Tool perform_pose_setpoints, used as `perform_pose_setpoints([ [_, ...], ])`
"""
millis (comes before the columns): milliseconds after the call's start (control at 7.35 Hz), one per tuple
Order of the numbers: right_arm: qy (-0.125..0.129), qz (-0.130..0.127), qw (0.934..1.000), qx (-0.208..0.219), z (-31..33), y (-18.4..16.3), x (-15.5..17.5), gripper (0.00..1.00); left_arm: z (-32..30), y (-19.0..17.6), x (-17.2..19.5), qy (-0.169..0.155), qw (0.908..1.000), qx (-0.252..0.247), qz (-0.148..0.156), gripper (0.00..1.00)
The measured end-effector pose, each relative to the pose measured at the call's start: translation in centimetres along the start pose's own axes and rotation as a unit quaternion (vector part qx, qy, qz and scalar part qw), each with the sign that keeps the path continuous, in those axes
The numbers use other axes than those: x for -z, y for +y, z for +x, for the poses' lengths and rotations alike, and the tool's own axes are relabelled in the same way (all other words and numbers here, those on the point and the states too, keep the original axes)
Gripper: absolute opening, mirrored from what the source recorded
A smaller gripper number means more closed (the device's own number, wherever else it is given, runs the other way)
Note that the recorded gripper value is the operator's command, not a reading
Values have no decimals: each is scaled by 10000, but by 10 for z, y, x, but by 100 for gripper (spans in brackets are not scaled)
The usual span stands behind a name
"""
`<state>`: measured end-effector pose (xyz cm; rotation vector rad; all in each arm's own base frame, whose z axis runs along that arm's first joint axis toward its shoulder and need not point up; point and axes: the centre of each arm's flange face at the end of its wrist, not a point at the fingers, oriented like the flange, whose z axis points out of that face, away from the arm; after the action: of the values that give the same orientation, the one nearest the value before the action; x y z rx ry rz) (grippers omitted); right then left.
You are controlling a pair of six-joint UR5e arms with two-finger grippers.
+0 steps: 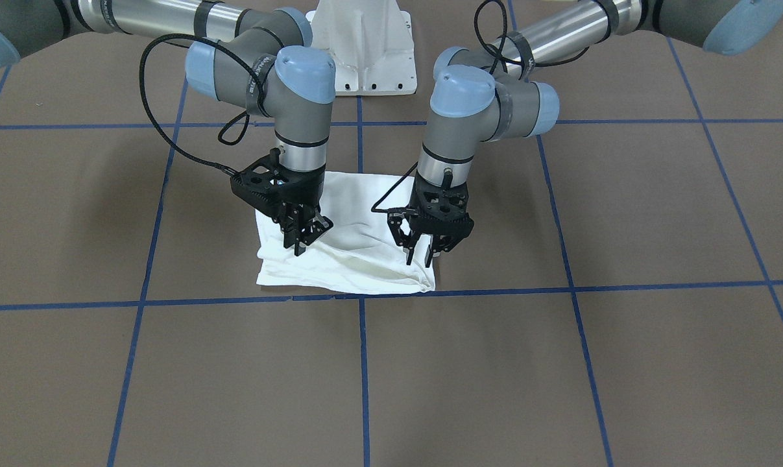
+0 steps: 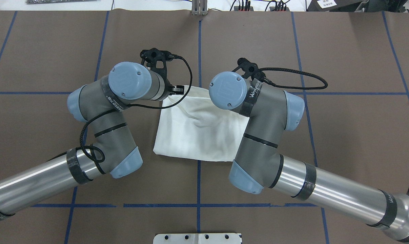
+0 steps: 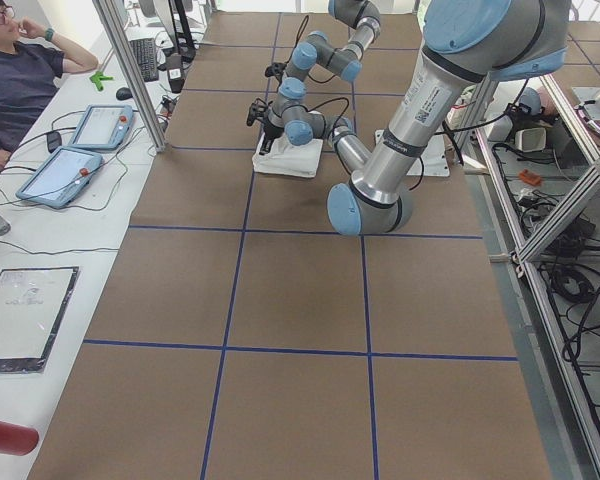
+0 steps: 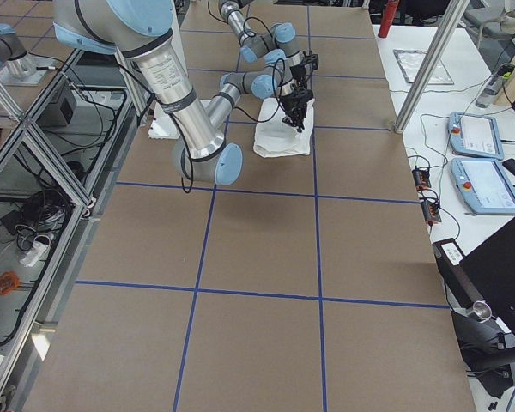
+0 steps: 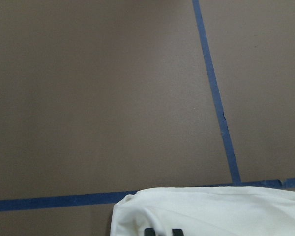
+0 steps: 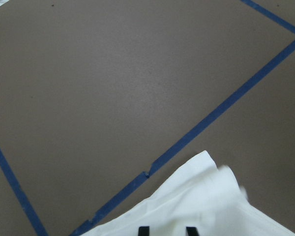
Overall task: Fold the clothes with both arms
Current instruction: 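Lower the folded edge onto the far half with both grippers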
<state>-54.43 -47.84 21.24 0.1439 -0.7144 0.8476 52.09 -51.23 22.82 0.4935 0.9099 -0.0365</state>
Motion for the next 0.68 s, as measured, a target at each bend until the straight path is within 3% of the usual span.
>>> perform_pose_setpoints([
  [408, -36, -263, 9995, 176, -13, 30, 11, 100, -55, -21, 27, 136, 9971, -750, -86, 100],
  [680, 164, -134, 9992, 347, -20, 53, -14, 100, -62, -23, 31, 158, 9966, -804, -100, 100],
])
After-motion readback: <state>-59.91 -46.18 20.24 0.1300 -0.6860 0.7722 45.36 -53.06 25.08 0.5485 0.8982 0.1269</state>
